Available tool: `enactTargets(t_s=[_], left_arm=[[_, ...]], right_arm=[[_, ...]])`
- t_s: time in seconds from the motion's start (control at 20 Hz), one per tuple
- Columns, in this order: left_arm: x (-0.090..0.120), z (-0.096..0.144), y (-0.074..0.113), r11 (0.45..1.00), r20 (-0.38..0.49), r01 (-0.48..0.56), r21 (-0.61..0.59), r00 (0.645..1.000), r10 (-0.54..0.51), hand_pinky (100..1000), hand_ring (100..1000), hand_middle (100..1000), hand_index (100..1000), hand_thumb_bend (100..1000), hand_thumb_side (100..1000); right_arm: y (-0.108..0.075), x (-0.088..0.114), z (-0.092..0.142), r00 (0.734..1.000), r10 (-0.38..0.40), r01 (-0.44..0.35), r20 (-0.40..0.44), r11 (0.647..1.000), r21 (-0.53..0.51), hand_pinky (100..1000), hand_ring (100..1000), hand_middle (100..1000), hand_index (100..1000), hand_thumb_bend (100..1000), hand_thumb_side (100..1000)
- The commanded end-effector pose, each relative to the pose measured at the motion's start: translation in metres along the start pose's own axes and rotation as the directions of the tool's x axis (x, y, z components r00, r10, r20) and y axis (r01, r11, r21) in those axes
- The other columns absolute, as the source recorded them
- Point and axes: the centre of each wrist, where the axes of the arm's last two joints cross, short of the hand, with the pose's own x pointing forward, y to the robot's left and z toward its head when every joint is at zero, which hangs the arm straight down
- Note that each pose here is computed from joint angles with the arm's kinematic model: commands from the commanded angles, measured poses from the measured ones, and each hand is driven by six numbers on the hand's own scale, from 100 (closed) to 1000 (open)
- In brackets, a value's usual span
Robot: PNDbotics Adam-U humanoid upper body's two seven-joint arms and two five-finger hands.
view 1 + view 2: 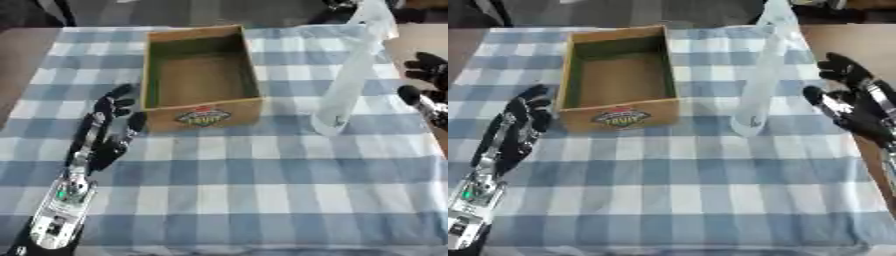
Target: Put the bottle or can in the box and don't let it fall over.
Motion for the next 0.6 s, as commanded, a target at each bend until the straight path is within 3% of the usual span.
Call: enactTargets(t_s=[0.05,0.6], left_arm=[[0.009,-0.005,0.004,1.0,0.038,0.0,0.004,0.999,-0.001,835,832,863,942,613,859],[0.01,-0.006,0.002,1.0,0.045,-0.005,-0.006,0.999,0.005,835,831,863,942,608,861]], right_arm=[[-0.015,0.004,-0.007,0.999,0.042,-0.042,0.013,0.999,-0.008,688,925,890,1000,540,595],[-0.018,0.004,-0.029,0.999,0.042,-0.042,0.013,0.999,-0.013,688,924,889,1000,545,597]])
